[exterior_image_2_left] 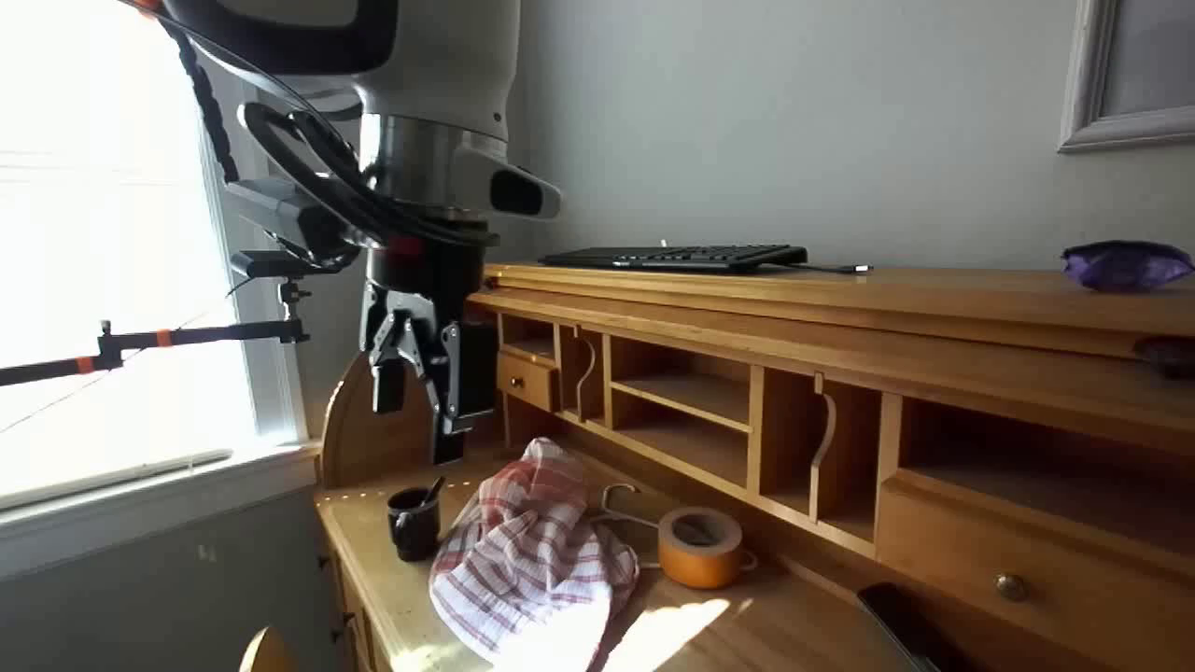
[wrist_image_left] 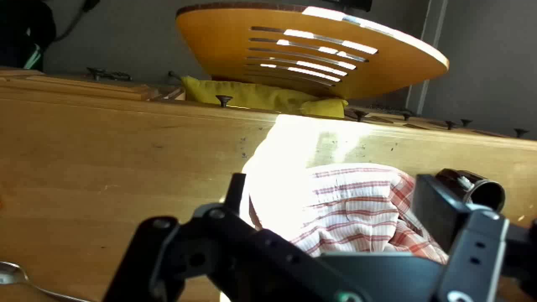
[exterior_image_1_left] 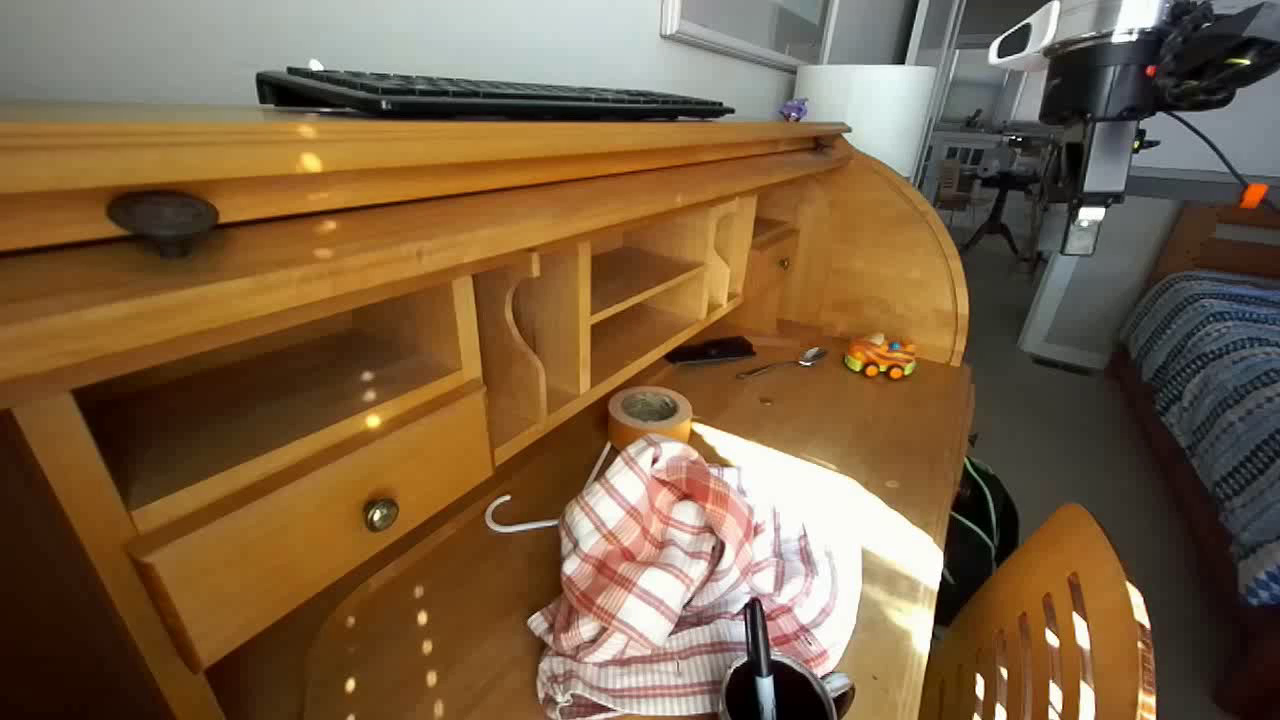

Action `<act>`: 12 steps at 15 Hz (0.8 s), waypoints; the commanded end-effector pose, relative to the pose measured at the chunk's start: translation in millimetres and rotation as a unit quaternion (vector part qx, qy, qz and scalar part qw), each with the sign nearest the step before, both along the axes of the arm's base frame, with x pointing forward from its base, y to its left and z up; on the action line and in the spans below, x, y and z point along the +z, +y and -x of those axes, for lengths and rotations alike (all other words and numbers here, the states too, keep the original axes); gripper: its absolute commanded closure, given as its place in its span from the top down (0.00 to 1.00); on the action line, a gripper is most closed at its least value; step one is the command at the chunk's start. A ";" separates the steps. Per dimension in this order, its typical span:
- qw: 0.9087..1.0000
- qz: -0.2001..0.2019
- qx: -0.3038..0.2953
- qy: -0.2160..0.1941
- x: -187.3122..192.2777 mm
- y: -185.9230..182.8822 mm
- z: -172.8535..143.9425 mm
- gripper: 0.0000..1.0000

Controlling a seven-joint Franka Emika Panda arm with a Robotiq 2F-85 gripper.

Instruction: Move the keyboard to the bottom

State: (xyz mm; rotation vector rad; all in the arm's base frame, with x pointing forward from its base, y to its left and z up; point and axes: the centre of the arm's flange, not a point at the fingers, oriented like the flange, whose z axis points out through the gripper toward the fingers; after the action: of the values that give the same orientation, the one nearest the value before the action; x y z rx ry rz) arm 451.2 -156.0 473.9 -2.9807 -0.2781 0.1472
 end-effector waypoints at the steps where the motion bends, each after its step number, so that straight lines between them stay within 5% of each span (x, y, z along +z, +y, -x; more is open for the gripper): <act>1: 1.000 0.000 0.000 0.000 0.0 0.0 0.0 1.00; 6: 1.000 0.000 0.000 0.000 0.0 0.0 0.0 1.00; 12: 0.993 -0.068 -0.032 -0.095 63.2 15.6 -69.5 1.00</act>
State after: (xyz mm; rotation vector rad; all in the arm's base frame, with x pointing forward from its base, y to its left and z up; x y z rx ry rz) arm 477.5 -146.2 503.2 -2.9315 -0.2349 -0.0407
